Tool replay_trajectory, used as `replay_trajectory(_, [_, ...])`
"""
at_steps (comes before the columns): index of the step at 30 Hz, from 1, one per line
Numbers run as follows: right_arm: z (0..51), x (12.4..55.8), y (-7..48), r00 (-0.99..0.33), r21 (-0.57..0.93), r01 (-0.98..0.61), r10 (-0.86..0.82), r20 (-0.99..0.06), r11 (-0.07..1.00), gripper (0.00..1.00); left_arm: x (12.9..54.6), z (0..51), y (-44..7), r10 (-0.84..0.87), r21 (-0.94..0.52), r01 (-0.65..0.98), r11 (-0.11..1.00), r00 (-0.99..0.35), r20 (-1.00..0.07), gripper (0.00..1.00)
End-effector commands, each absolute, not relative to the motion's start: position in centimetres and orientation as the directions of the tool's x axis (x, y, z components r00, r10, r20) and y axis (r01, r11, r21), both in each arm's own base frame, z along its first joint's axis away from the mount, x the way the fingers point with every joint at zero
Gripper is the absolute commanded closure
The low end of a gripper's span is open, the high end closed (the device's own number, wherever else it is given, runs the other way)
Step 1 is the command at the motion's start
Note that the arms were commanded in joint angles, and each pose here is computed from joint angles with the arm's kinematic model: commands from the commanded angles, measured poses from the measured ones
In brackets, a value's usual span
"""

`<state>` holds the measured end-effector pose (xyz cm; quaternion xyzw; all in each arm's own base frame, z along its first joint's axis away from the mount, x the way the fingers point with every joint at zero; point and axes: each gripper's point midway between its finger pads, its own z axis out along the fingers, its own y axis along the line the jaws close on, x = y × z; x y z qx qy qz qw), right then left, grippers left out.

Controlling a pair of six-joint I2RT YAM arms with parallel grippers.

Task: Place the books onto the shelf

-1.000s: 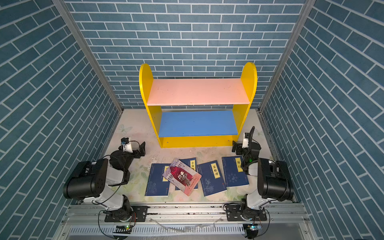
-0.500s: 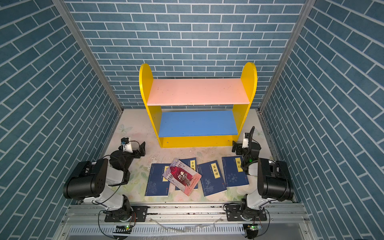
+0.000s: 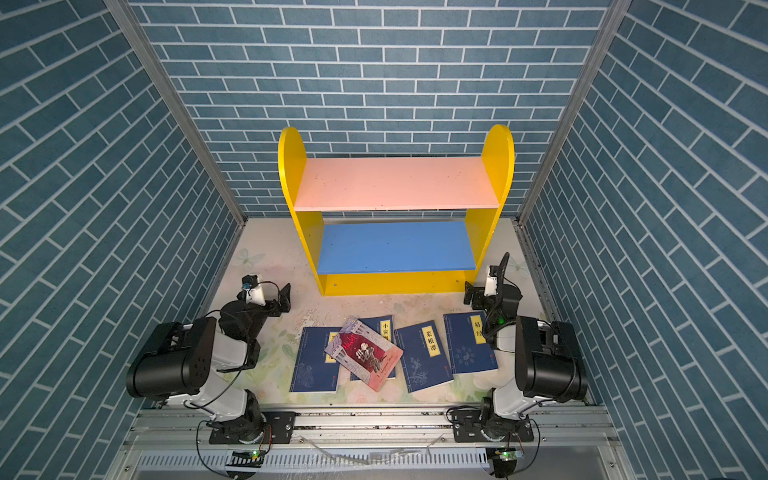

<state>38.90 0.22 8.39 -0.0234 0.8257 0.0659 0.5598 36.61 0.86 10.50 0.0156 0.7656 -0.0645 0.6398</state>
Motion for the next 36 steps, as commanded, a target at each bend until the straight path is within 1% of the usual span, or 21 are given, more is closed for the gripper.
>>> replay_trajectory(1, [9.0,39.3,-0.1,-0.356,0.053,-0.111,0.01,-0.935,0.992,0.01,36.9,10.8,1.0,-0.057,-0.075,0.104,0.992,-0.171,-0.984,0.0])
replay_trajectory(9, [9.0,39.3,-0.1,-0.355,0.053,-0.112,0.01,-0.935,0.992,0.01,36.9,10.8,1.0,-0.056,-0.074,0.104,0.992,-0.172,-0.984,0.0])
replay_trajectory(11, [8.9,39.5,-0.8,-0.36,0.053,-0.07,0.024,-0.933,0.996,0.01,36.9,10.8,1.0,-0.056,-0.074,0.104,0.992,-0.172,-0.983,0.0])
replay_trajectory(14, [8.9,39.4,-0.9,-0.362,0.053,-0.06,0.028,-0.932,0.997,0.01,37.2,10.8,0.9,-0.052,-0.073,0.111,0.991,-0.183,-0.982,0.0])
replay_trajectory(15, [8.8,39.5,-1.3,-0.363,0.053,-0.035,0.037,-0.931,0.998,0.01,37.3,10.7,0.8,-0.049,-0.071,0.114,0.991,-0.19,-0.981,0.0])
replay_trajectory(20, [8.8,39.5,-1.4,-0.364,0.053,-0.031,0.038,-0.93,0.998,0.01,37.8,10.5,0.4,-0.032,-0.062,0.13,0.99,-0.218,-0.975,0.0])
replay_trajectory(22, [8.8,39.5,-1.7,-0.366,0.05,-0.012,0.042,-0.93,0.999,0.01,38.1,10.4,-0.2,-0.019,-0.058,0.164,0.985,-0.235,-0.972,0.0])
replay_trajectory(24, [8.8,39.6,-1.7,-0.368,0.045,-0.008,0.039,-0.929,0.999,0.01,38.5,10.3,-1.4,0.011,-0.052,0.235,0.971,-0.259,-0.966,0.0])
replay_trajectory(27, [8.8,39.5,-1.6,-0.365,0.046,-0.01,0.039,-0.93,0.999,0.01,38.8,10.0,-1.8,0.039,-0.03,0.234,0.972,-0.283,-0.958,0.0])
replay_trajectory(36, [9.0,39.3,-1.9,-0.354,0.047,0.006,0.046,-0.934,0.999,0.02,37.8,10.5,-1.4,0.029,-0.017,0.2,0.98,-0.223,-0.974,0.0])
